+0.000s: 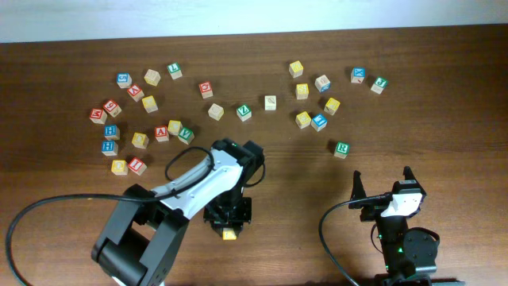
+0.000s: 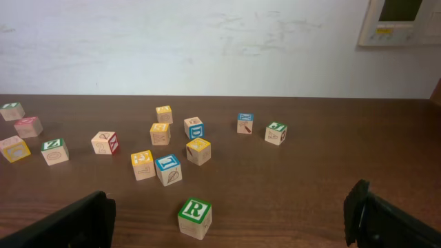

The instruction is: Spell out RSS

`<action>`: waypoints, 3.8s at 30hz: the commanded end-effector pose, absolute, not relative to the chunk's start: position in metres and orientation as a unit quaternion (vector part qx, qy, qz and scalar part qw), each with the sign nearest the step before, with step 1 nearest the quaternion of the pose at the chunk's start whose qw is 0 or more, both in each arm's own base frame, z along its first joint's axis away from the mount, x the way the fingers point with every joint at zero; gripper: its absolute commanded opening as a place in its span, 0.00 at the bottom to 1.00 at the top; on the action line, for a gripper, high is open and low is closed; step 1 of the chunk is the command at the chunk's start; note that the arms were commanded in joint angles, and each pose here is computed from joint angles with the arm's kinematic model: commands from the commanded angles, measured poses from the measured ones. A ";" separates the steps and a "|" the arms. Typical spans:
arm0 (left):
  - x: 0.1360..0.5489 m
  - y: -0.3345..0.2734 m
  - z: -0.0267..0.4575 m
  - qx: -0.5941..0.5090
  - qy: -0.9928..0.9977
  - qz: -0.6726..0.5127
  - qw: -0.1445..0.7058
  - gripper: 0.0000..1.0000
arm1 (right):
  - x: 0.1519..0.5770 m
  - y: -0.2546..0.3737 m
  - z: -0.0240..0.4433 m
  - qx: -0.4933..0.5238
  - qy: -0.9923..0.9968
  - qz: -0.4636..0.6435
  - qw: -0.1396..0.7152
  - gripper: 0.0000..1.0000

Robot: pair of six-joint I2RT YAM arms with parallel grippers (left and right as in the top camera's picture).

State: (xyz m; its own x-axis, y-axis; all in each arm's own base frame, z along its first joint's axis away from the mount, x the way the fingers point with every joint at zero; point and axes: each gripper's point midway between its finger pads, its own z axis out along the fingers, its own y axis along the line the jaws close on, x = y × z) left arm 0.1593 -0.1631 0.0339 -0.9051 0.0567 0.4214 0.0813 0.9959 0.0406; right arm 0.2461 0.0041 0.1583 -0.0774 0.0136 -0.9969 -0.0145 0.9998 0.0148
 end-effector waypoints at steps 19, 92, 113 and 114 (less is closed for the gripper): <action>0.126 -0.163 0.005 -0.071 -0.968 -0.005 0.241 0.27 | 0.246 0.001 0.155 0.004 0.735 0.004 0.678 0.98; 0.221 -0.205 0.046 -0.139 -0.987 0.013 0.074 0.24 | 0.246 0.001 0.155 0.004 0.735 0.004 0.678 0.98; 0.377 -0.243 0.022 -0.061 -0.958 0.006 -0.281 0.27 | 0.246 0.001 0.155 0.004 0.735 0.004 0.678 0.98; 0.380 -0.243 0.018 -0.059 -0.956 0.001 -0.287 0.28 | 0.246 0.001 0.155 0.004 0.735 0.004 0.678 0.98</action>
